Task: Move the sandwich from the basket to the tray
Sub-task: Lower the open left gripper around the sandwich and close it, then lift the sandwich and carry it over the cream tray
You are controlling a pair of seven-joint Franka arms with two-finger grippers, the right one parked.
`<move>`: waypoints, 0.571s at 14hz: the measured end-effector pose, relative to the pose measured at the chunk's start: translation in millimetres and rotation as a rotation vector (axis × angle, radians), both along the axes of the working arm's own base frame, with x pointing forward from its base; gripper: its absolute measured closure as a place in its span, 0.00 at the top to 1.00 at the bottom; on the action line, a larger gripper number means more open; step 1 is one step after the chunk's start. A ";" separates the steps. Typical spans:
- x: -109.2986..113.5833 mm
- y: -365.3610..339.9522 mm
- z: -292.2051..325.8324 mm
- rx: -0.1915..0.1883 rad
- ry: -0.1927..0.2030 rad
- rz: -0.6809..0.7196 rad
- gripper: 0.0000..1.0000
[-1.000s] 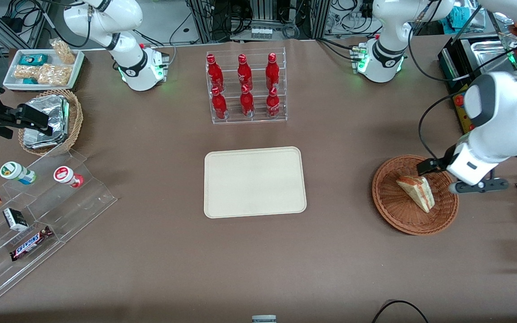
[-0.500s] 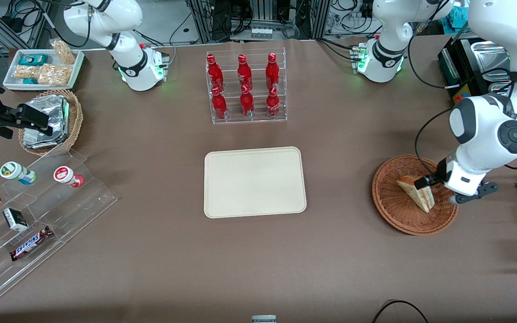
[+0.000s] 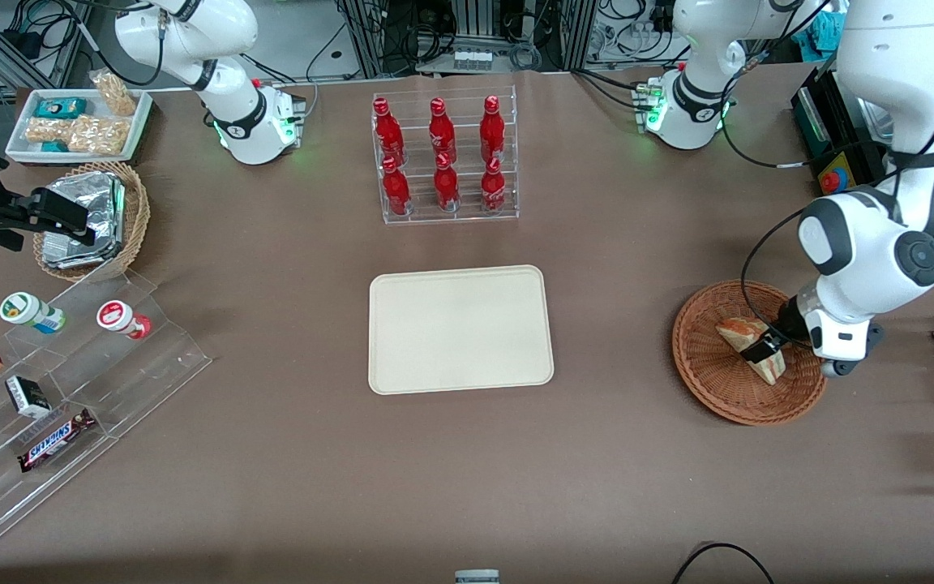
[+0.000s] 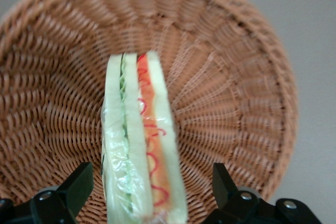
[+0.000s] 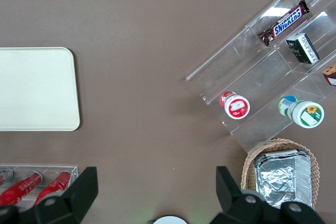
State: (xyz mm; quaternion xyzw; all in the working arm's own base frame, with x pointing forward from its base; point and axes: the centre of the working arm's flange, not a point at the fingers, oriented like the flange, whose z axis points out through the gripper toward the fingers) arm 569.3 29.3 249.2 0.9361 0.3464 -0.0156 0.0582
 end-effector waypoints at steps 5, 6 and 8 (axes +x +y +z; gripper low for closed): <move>-4.0 -4.4 -6.7 -0.007 0.040 -0.056 0.51; -1.2 -6.5 4.0 -0.016 0.058 -0.086 0.41; 9.7 -14.9 41.7 -0.020 0.108 -0.157 0.24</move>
